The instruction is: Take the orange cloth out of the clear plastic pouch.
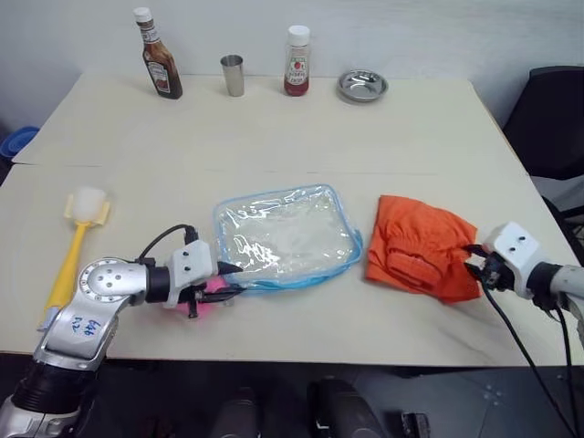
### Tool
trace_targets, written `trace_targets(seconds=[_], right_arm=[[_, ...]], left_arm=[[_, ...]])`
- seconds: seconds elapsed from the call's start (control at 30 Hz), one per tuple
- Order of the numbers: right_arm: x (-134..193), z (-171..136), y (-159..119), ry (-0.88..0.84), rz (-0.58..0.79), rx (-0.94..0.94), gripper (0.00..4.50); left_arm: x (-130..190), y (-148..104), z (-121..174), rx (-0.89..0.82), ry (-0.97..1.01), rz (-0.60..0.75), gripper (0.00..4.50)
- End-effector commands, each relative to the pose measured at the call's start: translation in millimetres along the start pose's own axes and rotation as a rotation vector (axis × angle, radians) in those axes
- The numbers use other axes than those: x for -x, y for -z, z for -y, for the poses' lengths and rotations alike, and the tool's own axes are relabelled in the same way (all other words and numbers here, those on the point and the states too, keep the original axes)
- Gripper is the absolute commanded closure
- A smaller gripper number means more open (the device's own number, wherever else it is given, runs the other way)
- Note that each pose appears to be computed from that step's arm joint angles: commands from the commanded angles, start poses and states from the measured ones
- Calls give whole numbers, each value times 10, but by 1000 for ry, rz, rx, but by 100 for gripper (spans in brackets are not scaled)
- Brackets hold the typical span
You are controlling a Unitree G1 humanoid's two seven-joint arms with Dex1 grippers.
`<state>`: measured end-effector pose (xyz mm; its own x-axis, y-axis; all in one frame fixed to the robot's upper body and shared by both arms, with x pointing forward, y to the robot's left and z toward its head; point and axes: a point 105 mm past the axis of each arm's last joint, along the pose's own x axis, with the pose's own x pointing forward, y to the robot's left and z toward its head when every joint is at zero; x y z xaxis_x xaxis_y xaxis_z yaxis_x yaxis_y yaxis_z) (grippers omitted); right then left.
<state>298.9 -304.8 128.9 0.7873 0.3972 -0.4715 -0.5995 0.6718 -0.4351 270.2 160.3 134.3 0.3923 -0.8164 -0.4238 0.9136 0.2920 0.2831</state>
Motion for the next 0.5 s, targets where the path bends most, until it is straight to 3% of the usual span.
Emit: trace_targets(seconds=[0.03,0.13,0.17,0.37,0.5], right_arm=[[264,84,-213,-46,65,-7,123],[474,101,-273,-123,71,-57,13],[571,132,-283,-145,66,-82,2],[924,281,-238,-202,26,-171,2],[987,330,-215,-213,28,-213,2]], left_arm=[[235,-237,-28,54,-22,74,141],[491,-310,-69,138,-50,88,46],[616,-307,-90,162,-64,80,45],[1207,-108,-220,233,-179,-14,45],[1417,84,-283,203,-223,-107,45]])
